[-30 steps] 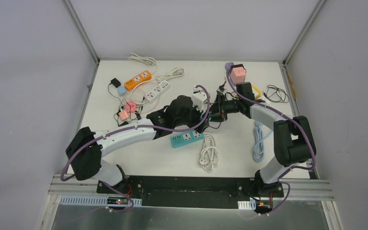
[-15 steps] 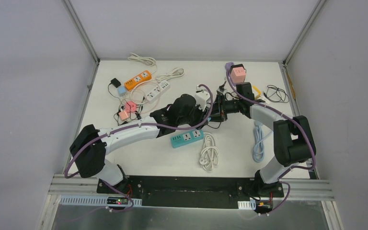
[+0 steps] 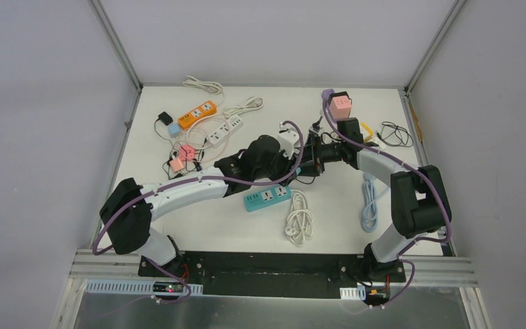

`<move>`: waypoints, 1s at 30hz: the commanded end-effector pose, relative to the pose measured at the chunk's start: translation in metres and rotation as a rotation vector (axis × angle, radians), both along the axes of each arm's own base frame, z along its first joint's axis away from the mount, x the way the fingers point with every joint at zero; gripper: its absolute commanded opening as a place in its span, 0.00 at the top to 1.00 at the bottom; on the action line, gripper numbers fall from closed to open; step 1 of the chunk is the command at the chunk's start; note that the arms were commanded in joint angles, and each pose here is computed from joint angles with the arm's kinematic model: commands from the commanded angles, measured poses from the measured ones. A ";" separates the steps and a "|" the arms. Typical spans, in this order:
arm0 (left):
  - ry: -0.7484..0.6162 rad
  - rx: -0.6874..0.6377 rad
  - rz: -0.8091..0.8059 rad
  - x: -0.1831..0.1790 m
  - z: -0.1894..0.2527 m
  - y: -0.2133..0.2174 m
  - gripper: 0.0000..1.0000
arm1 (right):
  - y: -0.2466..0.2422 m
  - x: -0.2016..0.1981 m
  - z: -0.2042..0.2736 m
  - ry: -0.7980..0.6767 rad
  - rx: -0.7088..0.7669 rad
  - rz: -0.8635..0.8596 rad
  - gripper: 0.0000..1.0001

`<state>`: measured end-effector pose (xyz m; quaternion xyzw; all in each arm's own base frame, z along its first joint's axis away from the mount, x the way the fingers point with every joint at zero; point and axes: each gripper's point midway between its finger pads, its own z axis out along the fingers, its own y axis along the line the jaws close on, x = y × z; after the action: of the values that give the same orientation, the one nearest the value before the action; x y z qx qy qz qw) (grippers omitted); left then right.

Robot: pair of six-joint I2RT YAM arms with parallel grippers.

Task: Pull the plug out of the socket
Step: Place the plug at the center of the board.

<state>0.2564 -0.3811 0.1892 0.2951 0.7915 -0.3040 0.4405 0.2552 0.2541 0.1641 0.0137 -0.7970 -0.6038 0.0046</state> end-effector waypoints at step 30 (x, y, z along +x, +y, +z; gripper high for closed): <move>0.136 -0.202 0.454 0.037 0.045 0.154 1.00 | -0.033 0.006 0.042 -0.346 0.049 -0.005 0.00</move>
<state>0.2948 -0.2547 0.2083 0.0796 0.8392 -0.2897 0.4532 0.2594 0.2276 0.1868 0.0718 -0.7826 -0.6131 -0.0807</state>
